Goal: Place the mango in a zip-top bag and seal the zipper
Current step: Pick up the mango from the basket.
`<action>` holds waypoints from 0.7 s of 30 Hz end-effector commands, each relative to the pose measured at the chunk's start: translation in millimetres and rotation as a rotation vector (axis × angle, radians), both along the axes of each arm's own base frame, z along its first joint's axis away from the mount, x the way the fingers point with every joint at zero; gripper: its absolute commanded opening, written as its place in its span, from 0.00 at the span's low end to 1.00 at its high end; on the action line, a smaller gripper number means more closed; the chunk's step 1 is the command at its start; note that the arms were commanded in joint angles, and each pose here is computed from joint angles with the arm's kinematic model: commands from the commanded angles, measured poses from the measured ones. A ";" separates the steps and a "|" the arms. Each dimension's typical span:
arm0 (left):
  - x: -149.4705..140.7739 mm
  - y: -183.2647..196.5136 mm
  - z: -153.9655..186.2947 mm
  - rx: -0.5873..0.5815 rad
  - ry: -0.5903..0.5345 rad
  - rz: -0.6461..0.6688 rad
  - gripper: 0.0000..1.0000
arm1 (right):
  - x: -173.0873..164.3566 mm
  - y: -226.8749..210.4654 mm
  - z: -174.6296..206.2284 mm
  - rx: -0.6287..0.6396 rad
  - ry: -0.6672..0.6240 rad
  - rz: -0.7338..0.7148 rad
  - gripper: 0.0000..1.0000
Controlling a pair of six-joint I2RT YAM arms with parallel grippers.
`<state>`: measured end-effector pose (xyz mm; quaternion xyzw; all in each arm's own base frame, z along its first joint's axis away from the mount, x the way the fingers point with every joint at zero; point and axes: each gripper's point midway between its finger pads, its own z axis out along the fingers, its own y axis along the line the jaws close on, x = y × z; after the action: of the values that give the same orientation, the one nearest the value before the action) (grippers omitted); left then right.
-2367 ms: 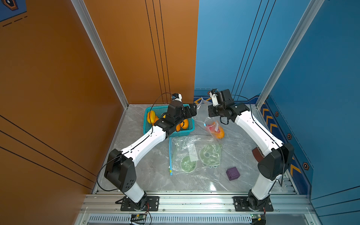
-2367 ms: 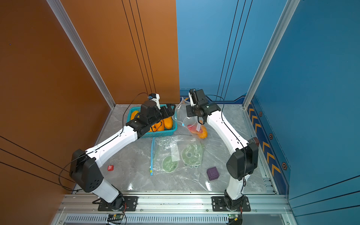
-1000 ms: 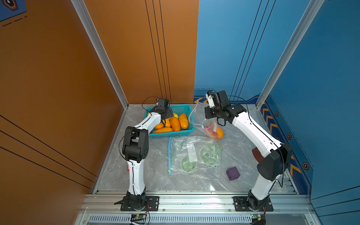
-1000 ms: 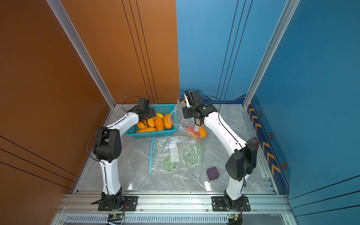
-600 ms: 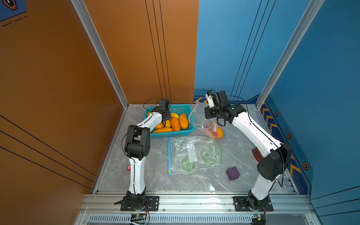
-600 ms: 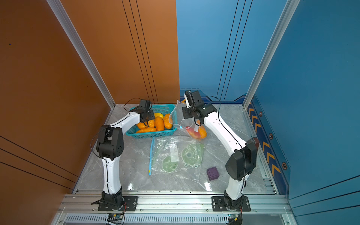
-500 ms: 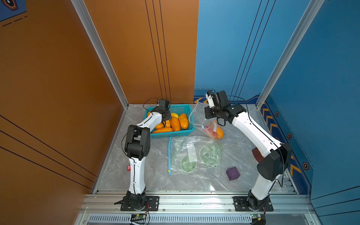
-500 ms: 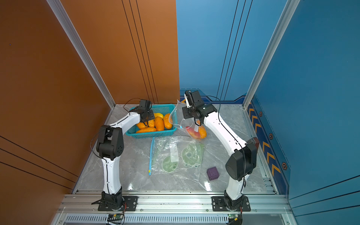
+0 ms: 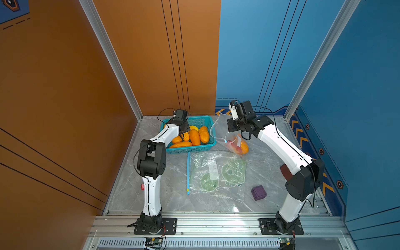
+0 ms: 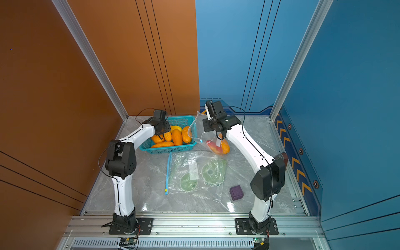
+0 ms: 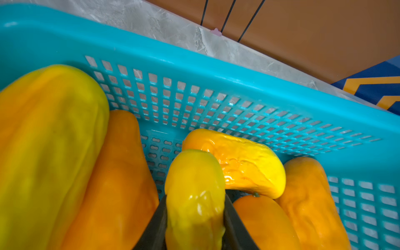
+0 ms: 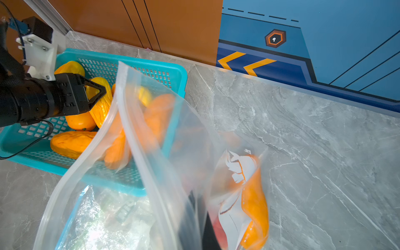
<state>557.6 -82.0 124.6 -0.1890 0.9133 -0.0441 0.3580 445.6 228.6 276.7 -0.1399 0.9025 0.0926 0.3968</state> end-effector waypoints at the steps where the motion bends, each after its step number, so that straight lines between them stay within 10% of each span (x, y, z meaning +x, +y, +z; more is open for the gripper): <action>1: -4.8 1.3 54.2 -0.026 -0.096 0.009 0.13 | -3.3 -3.2 7.7 -0.012 -0.010 -0.014 0.00; 21: -55.0 -120.5 195.9 -0.186 -0.351 -0.237 0.10 | -0.9 -12.9 11.2 0.037 -0.018 -0.074 0.00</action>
<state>514.1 -184.2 262.4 -0.1149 0.8730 -0.1528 0.4487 447.7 223.6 275.4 -0.1184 0.9056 0.0877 0.3977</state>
